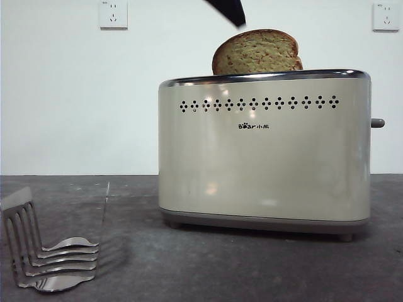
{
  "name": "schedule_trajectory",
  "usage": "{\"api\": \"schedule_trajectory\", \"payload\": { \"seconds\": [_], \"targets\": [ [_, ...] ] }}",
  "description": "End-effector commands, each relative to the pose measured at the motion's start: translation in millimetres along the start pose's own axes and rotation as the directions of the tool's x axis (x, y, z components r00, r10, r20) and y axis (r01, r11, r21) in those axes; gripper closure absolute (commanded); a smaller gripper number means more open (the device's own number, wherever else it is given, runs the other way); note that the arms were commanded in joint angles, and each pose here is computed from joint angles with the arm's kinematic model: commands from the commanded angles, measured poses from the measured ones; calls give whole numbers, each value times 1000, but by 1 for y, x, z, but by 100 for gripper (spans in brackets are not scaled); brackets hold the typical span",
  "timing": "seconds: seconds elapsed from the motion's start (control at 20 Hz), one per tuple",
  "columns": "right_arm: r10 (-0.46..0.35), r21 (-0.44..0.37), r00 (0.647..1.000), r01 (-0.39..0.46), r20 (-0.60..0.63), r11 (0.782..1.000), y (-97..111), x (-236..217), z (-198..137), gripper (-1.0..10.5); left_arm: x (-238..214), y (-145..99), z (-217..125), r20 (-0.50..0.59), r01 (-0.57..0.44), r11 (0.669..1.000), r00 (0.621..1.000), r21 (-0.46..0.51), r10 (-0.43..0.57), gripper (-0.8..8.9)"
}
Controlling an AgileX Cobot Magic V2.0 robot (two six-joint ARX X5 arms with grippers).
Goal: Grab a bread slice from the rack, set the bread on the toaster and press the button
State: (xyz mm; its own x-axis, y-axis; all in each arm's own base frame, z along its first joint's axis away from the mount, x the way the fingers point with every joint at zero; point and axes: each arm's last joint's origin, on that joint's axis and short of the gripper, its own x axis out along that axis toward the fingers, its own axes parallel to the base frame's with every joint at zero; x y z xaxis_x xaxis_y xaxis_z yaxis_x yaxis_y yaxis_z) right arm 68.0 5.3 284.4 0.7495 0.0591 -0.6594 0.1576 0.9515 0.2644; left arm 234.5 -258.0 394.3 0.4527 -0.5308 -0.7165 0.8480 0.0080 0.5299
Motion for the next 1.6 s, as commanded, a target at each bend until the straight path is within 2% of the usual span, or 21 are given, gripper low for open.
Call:
{"api": "schedule_trajectory", "payload": {
  "seconds": [0.05,0.15,0.25,0.3,0.35,0.45,0.65,0.85,0.9,1.0,1.05,1.15,1.25,1.35,1.5,1.6],
  "targets": [
    [-9,3,1000,9,-21,1000,-1,-1,-2,946,-26,-1,0,32,-32,989,999,-146,37,440],
    [-6,3,1000,6,-14,1000,-1,-1,-1,946,-51,-4,-2,53,-46,963,997,-264,62,456],
    [20,1,1000,-20,-5,1000,1,-1,0,946,-75,-11,-7,48,-33,917,997,-397,56,659],
    [48,-26,999,-48,-8,998,2,1,2,950,-87,-16,-10,41,-23,892,998,-451,46,786],
    [68,-49,998,-68,-5,996,4,3,5,951,-96,-19,-13,33,-17,875,999,-485,37,829],
    [111,-78,994,-111,-3,991,9,12,14,951,-116,-28,-22,10,-5,846,1000,-533,12,822],
    [224,-64,974,-225,-22,972,21,43,39,953,-150,-44,-35,-2,-2,797,1000,-603,0,822],
    [397,15,916,-397,-53,918,25,78,69,953,-177,-49,-44,25,-33,748,997,-663,66,822],
    [413,41,909,-411,-62,911,21,86,77,953,-183,-51,-47,32,-39,737,996,-675,82,822],
    [413,75,908,-408,-71,910,13,98,89,953,-194,-57,-52,43,-47,724,993,-688,106,822],
    [432,94,898,-425,-78,900,9,103,95,953,-198,-60,-55,47,-51,716,992,-696,116,822],
    [501,120,859,-489,-105,864,1,114,103,954,-206,-66,-59,53,-52,692,990,-720,129,822],
    [557,164,816,-535,-152,829,-4,132,108,954,-208,-73,-64,52,-44,646,990,-762,128,822],
    [587,200,785,-554,-196,808,-6,149,109,954,-203,-79,-69,36,-37,598,993,-801,110,822],
    [582,226,776,-539,-242,812,-10,169,107,953,-189,-91,-80,-36,-75,553,996,-829,81,822],
    [578,239,773,-529,-260,815,-13,179,105,954,-178,-99,-89,-98,-117,544,993,-831,64,822]
  ]
}}
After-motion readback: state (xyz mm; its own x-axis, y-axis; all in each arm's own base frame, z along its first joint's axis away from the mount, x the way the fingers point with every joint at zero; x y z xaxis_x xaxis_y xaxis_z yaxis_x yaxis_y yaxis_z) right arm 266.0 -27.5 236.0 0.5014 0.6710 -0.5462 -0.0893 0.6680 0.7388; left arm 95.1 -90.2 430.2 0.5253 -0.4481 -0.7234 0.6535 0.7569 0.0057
